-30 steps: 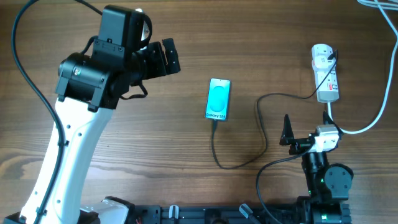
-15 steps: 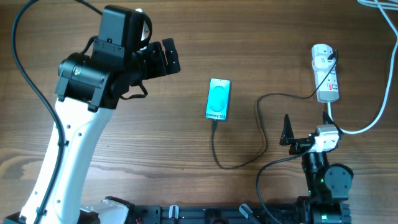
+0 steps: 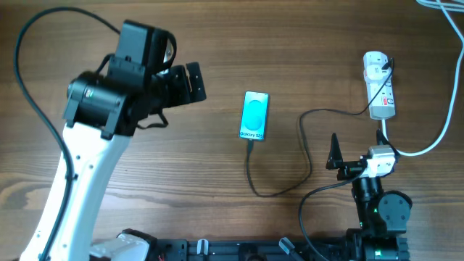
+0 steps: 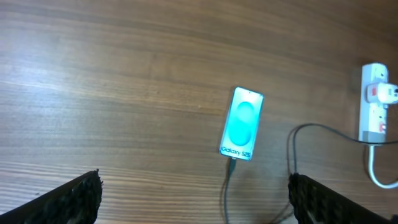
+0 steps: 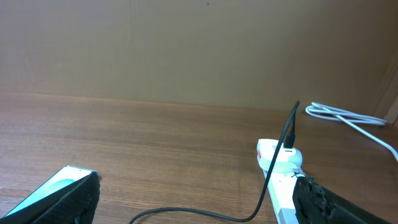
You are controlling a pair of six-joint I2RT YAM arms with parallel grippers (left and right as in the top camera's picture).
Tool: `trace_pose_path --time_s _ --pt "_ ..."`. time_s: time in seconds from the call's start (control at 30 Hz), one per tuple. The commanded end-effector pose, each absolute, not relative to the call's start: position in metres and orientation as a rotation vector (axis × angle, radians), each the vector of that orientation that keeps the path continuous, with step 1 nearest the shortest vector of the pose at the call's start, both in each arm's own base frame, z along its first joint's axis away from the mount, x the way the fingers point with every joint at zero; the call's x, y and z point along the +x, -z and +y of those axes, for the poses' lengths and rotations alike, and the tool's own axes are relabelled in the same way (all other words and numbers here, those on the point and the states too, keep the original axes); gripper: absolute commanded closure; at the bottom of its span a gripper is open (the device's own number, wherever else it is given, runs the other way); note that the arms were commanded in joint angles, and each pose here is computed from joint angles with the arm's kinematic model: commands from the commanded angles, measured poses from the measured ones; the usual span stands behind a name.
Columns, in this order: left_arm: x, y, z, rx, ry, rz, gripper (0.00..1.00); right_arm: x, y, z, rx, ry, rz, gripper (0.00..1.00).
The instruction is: Plug charger to phone and switch on socket
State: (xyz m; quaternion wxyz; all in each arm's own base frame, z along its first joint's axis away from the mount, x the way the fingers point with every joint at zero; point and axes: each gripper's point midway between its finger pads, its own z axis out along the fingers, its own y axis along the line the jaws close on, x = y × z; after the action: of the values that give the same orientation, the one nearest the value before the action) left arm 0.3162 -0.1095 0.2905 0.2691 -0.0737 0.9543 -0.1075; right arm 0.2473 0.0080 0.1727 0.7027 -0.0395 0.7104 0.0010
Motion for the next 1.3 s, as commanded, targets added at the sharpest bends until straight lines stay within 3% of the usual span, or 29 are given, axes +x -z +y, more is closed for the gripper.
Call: trace_pose_path --time_s 0.0,0.27,0.4,0.67,0.8,1.27 --pt "0.299 -0.281 -0.081 -0.262 0.215 2.535 0.0 0.247 -0.176 0.005 -0.087 0.026 1.565 0.0" --pt "0.26 -0.285 -0.032 -0.416 0.185 2.457 0.0 0.247 -0.176 0.005 -0.087 0.026 1.565 0.0" --pt "0.247 -0.285 -0.044 -0.113 0.251 2.425 0.0 0.247 -0.176 0.005 -0.087 0.026 1.565 0.0" --pt "0.25 -0.256 -0.028 -0.149 0.254 2.257 0.0 0.247 -0.176 0.005 -0.087 0.026 1.565 0.0" --pt "0.247 -0.243 -0.045 0.079 0.307 2.156 0.0 0.247 -0.176 0.005 -0.087 0.026 1.565 0.0" --pt "0.227 -0.226 -0.051 0.2 0.291 1.925 0.0 0.247 -0.176 0.005 -0.087 0.026 1.565 0.0"
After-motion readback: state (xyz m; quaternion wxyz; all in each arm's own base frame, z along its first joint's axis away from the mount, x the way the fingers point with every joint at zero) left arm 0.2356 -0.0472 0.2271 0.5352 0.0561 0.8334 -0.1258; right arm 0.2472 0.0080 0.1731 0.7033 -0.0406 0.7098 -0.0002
